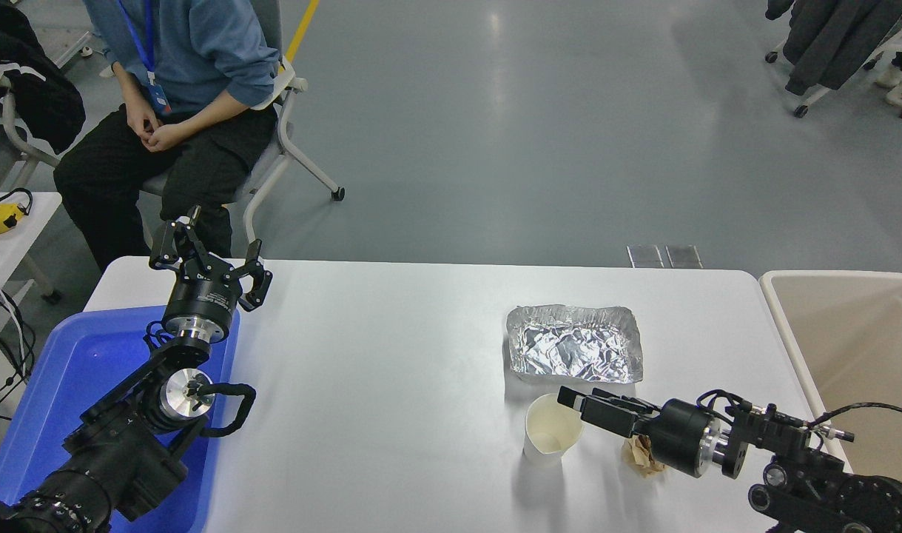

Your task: Dispose of the paper cup in the dustbin

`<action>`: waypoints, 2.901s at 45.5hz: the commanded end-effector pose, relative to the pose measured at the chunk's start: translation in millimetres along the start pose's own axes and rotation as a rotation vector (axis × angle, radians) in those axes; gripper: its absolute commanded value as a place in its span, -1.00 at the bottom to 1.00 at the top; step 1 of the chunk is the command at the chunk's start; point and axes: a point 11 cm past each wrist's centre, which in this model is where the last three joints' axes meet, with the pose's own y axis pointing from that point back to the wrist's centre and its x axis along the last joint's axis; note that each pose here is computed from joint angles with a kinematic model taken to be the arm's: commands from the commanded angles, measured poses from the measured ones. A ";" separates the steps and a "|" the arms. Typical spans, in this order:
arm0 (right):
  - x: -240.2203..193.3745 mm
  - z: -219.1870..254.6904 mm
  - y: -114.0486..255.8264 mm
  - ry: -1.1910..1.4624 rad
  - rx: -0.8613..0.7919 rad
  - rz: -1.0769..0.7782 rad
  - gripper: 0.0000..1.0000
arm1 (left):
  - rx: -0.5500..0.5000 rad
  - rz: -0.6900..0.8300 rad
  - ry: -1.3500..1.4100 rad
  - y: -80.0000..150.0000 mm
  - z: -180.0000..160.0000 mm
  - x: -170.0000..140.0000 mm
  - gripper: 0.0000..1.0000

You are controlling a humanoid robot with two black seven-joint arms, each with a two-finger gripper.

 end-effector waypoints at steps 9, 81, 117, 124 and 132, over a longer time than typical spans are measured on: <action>-14.2 7.0 -11.2 0.025 -0.005 -0.017 0.77 | 0.000 -0.001 0.000 -0.1 0.1 -0.2 1.00; 75.4 -46.0 37.9 0.002 0.086 0.038 -1.00 | 0.000 0.000 0.000 -0.1 0.1 0.0 1.00; 267.5 -35.7 162.9 -0.041 -0.147 0.417 -1.00 | 0.000 0.000 0.000 -0.1 0.1 0.0 1.00; 300.5 6.8 214.2 -0.055 -0.307 0.556 -1.00 | 0.000 -0.001 0.000 -0.1 0.1 -0.2 1.00; 317.1 64.8 268.6 -0.082 -0.521 0.699 -1.00 | 0.000 -0.001 0.000 -0.1 0.1 -0.2 1.00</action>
